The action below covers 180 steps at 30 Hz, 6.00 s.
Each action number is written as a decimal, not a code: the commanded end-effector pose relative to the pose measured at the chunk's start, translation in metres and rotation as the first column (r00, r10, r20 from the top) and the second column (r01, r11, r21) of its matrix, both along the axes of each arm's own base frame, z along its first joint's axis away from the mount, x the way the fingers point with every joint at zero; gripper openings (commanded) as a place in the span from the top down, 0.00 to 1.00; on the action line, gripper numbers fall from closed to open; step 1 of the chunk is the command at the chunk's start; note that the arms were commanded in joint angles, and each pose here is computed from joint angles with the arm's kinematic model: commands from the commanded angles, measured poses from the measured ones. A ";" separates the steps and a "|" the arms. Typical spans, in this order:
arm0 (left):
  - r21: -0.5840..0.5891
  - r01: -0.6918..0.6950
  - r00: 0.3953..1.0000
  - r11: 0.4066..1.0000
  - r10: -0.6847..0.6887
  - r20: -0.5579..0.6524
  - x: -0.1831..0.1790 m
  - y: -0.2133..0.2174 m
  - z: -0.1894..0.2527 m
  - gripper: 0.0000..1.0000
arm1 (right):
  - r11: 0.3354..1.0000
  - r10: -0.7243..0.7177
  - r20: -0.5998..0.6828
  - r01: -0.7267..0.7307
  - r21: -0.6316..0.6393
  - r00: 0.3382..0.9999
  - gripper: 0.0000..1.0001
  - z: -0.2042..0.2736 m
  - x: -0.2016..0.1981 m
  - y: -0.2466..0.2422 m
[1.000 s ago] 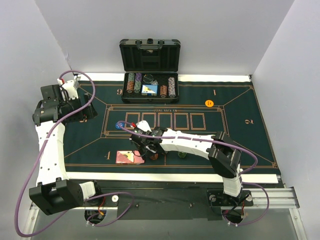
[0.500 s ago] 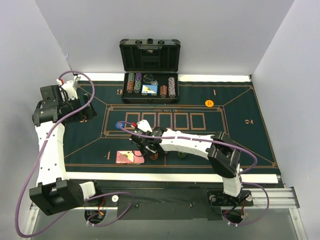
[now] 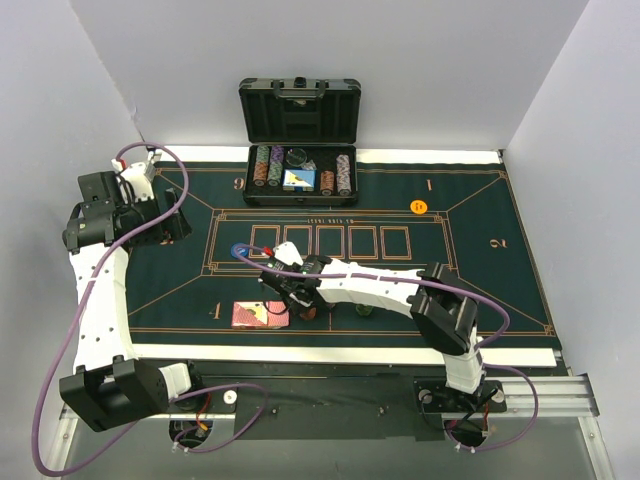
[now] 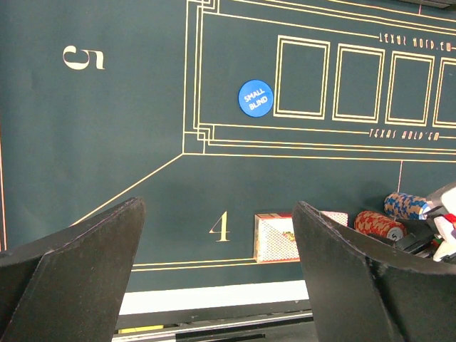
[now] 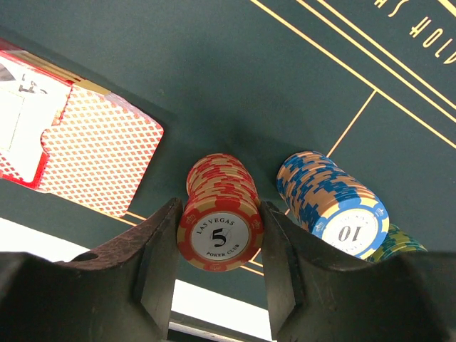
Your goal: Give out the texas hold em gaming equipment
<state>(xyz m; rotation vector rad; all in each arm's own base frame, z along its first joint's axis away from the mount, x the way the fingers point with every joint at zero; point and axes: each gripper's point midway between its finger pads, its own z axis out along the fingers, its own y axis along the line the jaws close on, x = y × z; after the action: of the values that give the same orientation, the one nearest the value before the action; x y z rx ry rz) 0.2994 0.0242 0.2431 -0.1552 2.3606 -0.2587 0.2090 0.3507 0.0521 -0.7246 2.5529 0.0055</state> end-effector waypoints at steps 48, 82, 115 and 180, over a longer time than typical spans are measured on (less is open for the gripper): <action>-0.034 0.028 0.999 0.999 -0.027 0.038 0.019 0.000 0.004 0.04 | 0.974 -0.065 -0.001 0.064 0.216 0.998 0.82 0.003 0.159 0.088; -0.020 0.015 0.999 1.000 -0.014 0.049 0.013 0.001 0.011 0.04 | 0.949 -0.113 0.095 0.079 0.305 0.989 0.24 0.065 0.175 0.081; -0.006 0.016 0.998 1.000 -0.016 0.058 -0.004 -0.002 0.022 0.04 | 0.992 0.085 0.077 -0.092 0.081 0.993 0.16 0.041 0.022 0.012; -0.001 0.006 0.999 1.000 -0.006 0.049 -0.001 0.001 0.011 0.04 | 0.980 0.194 -0.111 -0.196 -0.013 0.975 0.66 0.007 0.004 0.006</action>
<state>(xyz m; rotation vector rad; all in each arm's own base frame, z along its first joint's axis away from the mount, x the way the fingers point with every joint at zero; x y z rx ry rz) 0.2958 0.0224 0.2421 -0.1619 2.3674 -0.2835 0.2122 0.3591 0.0450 -1.0031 2.5896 0.1069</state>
